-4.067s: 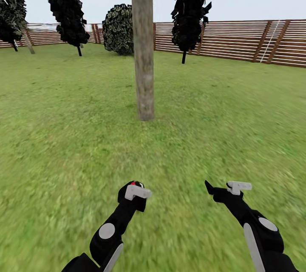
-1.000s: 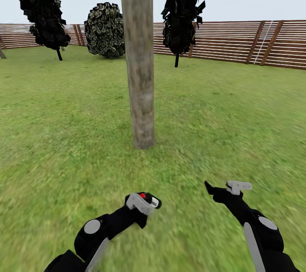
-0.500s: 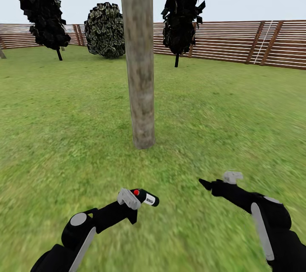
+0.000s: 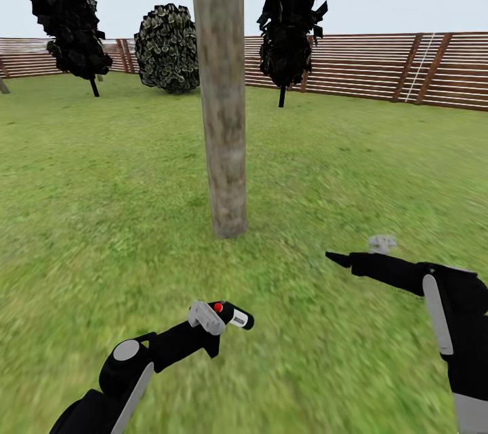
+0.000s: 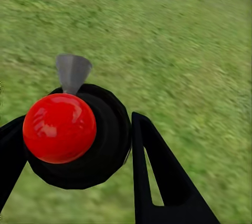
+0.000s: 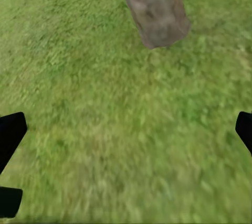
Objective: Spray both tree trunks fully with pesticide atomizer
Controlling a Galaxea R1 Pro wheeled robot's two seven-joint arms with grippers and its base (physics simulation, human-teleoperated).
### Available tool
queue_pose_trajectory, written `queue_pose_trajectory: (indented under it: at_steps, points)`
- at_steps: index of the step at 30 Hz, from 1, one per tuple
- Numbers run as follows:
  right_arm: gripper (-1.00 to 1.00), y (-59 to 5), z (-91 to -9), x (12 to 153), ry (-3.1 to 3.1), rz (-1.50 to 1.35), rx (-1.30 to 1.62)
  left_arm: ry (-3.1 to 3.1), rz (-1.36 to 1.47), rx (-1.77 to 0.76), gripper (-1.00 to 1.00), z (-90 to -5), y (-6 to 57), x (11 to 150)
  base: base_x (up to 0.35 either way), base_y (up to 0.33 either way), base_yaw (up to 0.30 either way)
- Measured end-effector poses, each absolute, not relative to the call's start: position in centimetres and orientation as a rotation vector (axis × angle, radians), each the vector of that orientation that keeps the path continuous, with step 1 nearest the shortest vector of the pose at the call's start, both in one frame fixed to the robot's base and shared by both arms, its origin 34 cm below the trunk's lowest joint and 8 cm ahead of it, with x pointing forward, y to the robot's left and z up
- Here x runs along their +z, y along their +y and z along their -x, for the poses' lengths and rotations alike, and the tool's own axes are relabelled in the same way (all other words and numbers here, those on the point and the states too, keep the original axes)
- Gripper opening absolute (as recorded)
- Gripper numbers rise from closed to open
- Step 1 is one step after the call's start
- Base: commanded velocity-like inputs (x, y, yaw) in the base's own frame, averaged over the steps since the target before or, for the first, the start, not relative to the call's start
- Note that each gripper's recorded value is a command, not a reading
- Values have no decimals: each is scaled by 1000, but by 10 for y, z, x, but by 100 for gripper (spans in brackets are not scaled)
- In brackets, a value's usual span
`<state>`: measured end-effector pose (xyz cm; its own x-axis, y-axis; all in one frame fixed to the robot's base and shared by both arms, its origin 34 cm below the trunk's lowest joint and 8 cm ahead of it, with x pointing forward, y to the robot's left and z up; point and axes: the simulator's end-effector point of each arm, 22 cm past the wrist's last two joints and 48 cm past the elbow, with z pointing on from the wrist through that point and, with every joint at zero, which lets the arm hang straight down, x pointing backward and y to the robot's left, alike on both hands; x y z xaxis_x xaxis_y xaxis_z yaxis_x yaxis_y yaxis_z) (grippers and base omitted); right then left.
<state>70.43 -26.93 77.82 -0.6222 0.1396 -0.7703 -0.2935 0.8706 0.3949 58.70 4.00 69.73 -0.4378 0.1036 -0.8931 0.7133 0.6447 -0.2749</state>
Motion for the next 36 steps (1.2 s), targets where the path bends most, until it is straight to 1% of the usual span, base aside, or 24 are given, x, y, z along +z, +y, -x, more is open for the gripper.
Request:
queue_pose_trajectory:
  at_steps: [6, 12, 15, 25, 31, 35, 36]
  points:
    - [100, -264, -708, 819, 2086, 216, 722, 1926, -645, -813, -100, -586, 40, 696, 295, 0, 0]
    - [100, -258, -707, 830, 2063, 259, 756, 1924, -644, -813, -100, -587, 40, 696, 326, 0, 0]
    - [100, -257, -707, 831, 2061, 265, 761, 1920, -644, -813, -100, -587, 39, 697, 194, 0, 0]
    - [100, -230, -704, 828, 2071, 337, 798, 1914, -644, -814, -100, -588, 39, 698, 37, 0, 0]
    - [100, -191, -714, 864, 1997, 458, 850, 1915, -646, -813, -100, -587, 39, 697, 3, 0, 0]
    - [100, -177, -717, 882, 1959, 505, 874, 1915, -646, -812, -100, -587, 39, 697, 0, 0, 0]
    - [-100, -175, -718, 886, 1952, 510, 877, 1916, -646, -811, -100, -587, 39, 697, 0, 0, 0]
